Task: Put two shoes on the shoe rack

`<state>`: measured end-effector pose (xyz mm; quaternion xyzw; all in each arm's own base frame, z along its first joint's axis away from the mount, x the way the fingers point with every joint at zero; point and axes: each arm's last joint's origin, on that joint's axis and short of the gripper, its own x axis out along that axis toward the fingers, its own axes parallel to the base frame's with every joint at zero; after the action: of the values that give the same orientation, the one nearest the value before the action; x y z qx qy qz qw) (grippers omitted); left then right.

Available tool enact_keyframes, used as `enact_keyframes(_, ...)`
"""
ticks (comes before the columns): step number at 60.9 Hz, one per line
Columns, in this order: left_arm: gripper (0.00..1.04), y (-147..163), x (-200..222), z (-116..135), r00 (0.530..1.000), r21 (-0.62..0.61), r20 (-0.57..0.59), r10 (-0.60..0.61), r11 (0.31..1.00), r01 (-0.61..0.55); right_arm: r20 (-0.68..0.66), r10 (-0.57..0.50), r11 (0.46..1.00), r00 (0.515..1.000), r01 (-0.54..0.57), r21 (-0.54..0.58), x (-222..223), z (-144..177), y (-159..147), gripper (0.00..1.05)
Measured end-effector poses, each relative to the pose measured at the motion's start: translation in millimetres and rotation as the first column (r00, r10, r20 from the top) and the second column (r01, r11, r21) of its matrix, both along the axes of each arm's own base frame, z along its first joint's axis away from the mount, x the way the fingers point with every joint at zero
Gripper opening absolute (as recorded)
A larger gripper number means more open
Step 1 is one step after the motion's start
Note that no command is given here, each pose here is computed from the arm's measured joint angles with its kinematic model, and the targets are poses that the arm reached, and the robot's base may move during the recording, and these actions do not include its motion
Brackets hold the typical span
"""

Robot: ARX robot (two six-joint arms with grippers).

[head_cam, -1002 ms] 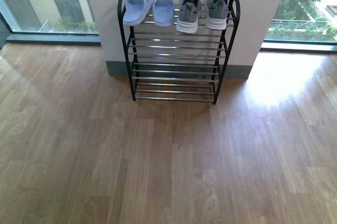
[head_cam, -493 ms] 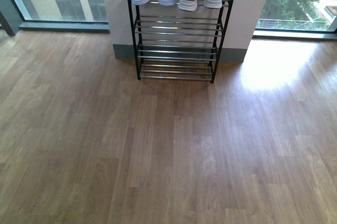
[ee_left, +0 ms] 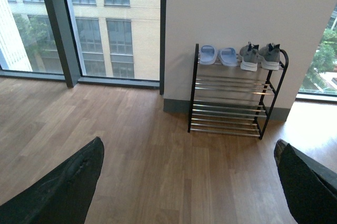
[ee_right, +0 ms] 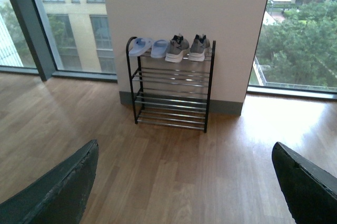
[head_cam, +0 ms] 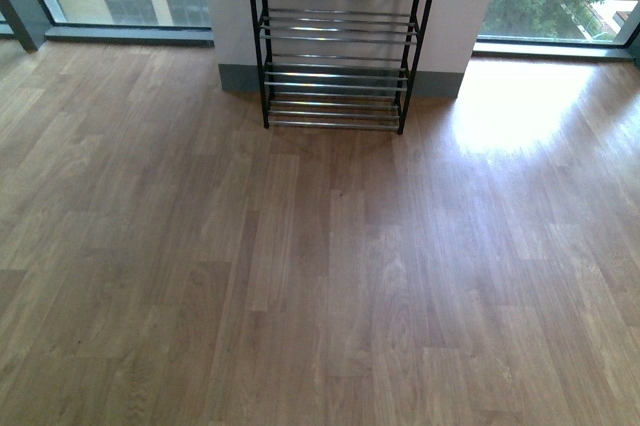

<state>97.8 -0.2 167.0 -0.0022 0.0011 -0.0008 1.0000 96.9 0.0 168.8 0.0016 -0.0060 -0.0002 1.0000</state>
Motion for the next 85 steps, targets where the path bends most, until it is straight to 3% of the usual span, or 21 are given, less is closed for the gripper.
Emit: enact_keyframes(85, 0.95, 0.0, 0.0, 0.0, 1.0, 0.0, 0.0, 0.0, 1.0, 0.0, 0.0, 0.0, 1.0, 1.0, 0.0, 0.0, 0.0, 0.0, 0.0, 0.95)
